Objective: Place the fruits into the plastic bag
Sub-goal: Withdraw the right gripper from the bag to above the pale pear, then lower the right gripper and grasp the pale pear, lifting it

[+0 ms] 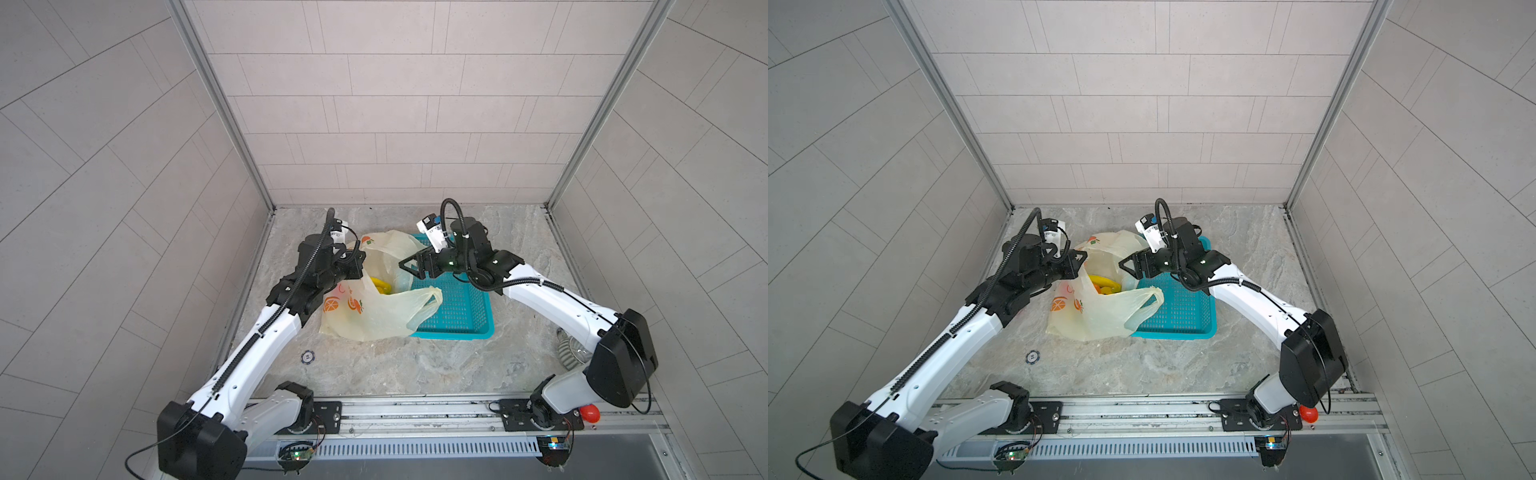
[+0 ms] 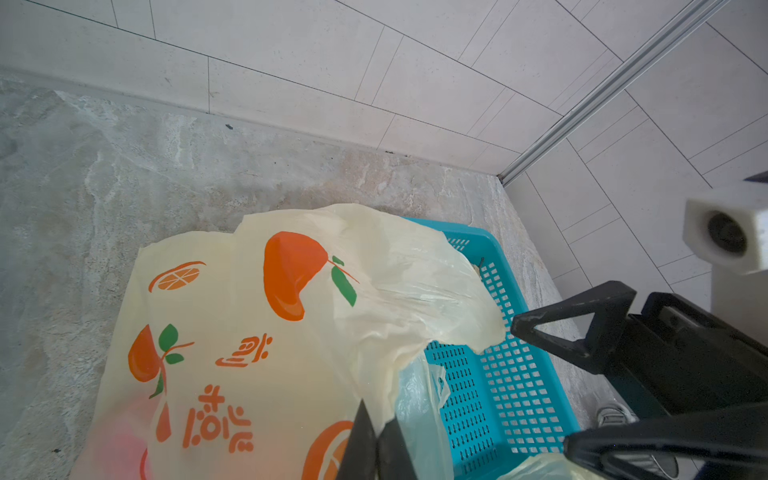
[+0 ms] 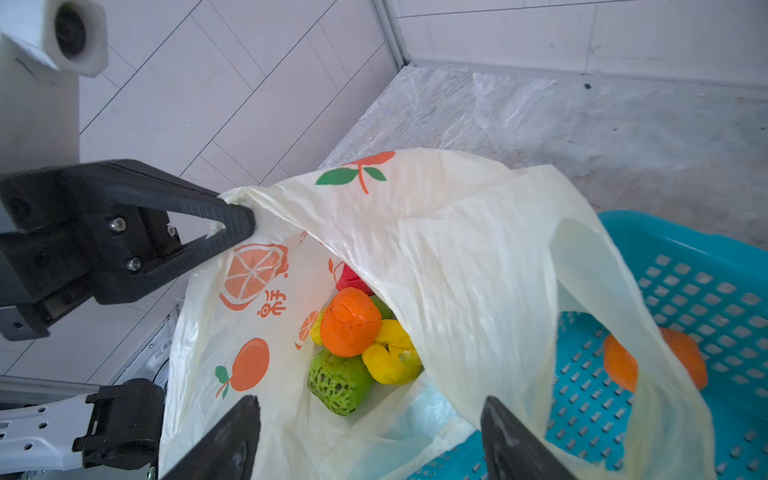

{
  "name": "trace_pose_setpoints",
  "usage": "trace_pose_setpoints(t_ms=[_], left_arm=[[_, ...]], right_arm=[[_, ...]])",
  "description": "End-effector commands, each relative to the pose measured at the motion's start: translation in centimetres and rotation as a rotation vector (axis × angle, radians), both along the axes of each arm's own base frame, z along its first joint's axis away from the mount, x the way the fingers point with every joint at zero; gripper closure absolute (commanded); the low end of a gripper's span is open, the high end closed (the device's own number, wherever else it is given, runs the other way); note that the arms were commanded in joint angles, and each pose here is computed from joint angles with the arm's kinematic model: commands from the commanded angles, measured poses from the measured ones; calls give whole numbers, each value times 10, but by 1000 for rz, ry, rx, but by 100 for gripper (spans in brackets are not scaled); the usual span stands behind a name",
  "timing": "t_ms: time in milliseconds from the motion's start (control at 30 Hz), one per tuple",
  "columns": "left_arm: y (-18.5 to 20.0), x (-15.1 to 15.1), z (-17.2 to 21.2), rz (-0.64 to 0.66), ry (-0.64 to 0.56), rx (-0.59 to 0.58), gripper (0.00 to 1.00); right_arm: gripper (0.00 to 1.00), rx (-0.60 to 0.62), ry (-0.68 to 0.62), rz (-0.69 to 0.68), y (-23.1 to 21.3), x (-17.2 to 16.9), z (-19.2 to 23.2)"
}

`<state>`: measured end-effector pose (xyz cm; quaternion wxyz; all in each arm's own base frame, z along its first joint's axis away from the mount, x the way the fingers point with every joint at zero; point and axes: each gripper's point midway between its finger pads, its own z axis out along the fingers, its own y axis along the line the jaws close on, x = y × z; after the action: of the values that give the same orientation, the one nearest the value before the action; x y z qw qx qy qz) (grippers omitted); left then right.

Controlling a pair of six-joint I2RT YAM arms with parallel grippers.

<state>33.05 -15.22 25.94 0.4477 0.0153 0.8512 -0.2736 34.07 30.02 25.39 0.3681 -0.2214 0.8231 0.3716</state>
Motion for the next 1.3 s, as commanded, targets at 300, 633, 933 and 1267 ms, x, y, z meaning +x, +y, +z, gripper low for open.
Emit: trace_pose_setpoints(t_ms=[300,633,933,1267], left_arm=[[-4,6,11,-13,-36,3,100],[-5,7,14,-18,-45,0,100],[-6,5,6,-20,-33,-2,100],[-6,7,5,-21,-32,-4,100]], right_arm=[[21,-35,-38,-442,-110,48,6],[21,-245,213,-788,-176,84,-87],[22,-347,293,-844,-181,104,-127],[22,-434,401,-784,-171,115,-164]])
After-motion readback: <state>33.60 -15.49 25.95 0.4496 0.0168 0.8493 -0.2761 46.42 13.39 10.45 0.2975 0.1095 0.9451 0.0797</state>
